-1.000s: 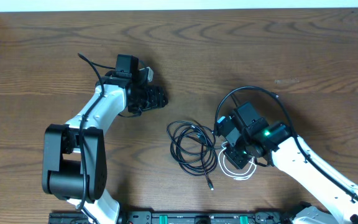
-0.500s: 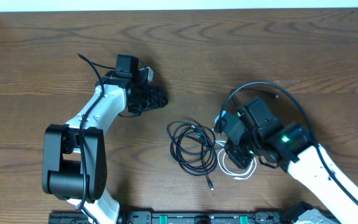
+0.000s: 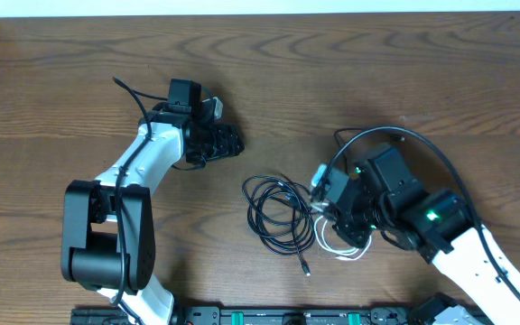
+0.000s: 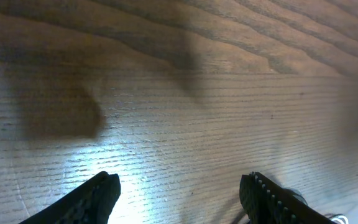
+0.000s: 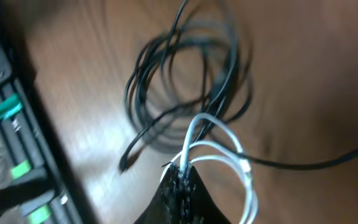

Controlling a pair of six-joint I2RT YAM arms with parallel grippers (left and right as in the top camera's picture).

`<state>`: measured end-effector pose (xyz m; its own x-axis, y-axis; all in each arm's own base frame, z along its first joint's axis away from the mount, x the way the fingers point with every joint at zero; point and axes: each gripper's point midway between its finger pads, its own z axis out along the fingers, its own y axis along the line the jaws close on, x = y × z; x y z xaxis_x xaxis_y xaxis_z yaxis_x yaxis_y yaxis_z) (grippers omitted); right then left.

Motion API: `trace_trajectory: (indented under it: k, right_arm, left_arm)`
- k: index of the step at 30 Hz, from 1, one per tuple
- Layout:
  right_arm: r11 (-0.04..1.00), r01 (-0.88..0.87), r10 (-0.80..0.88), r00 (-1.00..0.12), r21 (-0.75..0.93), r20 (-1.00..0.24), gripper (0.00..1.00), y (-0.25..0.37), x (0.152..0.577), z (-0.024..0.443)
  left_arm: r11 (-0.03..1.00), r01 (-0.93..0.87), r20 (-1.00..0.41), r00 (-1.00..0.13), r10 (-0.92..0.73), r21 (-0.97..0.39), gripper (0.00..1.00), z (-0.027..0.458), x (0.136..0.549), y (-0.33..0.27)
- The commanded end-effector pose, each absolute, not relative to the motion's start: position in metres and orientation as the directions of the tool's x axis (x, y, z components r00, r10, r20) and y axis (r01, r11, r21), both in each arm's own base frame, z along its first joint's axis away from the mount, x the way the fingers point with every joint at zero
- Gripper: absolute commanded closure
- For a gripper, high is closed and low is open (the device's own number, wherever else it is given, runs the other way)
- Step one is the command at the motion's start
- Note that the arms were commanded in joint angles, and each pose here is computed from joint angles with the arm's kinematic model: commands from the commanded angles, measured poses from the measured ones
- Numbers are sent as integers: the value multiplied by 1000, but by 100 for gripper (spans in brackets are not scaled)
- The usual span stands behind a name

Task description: Untangle cables

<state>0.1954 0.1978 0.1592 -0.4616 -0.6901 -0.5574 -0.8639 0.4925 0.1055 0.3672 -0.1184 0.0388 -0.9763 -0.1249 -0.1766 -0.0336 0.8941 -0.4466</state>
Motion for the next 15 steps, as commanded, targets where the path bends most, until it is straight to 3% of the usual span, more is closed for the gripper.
trace_trajectory:
  k: [1, 15]
  right_arm:
    - [533, -845, -679, -399, -40, -617, 99, 191, 219, 179]
    - [533, -845, -720, -425, -45, -548, 99, 198, 240, 146]
  left_arm:
    - [900, -58, -151, -979, -136, -433, 33, 30, 362, -115]
    - [900, -58, -151, -979, -136, -433, 33, 30, 362, -115]
